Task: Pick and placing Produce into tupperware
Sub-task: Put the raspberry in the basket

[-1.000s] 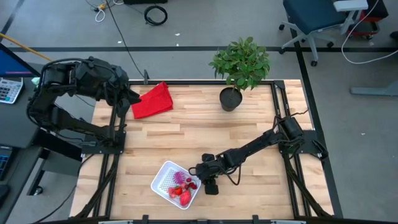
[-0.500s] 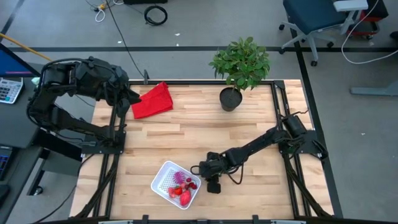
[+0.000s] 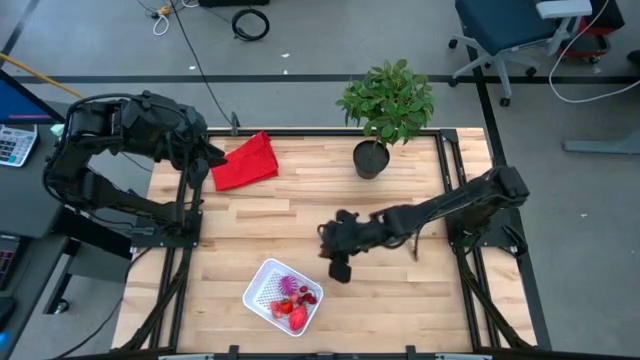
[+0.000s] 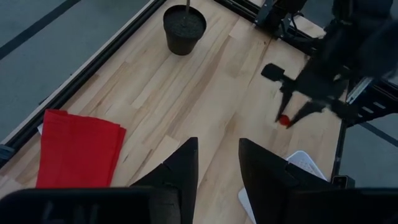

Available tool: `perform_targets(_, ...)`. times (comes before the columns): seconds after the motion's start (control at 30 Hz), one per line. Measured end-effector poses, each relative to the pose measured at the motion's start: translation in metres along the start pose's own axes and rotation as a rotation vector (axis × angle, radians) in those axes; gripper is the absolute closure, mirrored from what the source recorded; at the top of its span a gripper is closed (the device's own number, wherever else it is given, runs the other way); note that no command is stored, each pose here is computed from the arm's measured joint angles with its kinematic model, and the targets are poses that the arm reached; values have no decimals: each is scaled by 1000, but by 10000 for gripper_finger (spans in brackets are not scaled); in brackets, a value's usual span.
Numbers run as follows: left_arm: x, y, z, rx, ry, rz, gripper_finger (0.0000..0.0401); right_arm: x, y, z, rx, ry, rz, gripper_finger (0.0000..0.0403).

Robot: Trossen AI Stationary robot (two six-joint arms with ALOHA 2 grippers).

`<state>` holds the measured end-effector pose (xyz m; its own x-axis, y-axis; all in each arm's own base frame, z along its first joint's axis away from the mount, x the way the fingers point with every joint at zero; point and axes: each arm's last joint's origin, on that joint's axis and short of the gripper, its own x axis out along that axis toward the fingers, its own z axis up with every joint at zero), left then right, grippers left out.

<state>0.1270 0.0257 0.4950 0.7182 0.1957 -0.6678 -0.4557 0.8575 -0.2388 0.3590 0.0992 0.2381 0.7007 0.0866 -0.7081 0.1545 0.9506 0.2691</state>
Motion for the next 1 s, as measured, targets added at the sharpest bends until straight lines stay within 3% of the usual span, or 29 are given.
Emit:
perform_targets(0.07,0,0,0,0,-2,-1,278,-12,9,16,-95,-151,81,293)
perform_targets(0.17,0,0,0,0,-2,0,280,-26,30,30,-340,-362,184,293)
perform_targets(0.27,0,0,0,-1,-2,-1,283,-24,37,28,-509,-407,171,292)
perform_targets(0.57,0,0,0,1,-3,-1,278,52,33,10,-654,-244,197,289)
perform_targets(0.77,0,0,0,21,-3,-1,282,82,50,34,-703,-209,350,289)
perform_targets(1.0,1,0,1,36,-1,0,280,108,48,42,-630,218,475,289)
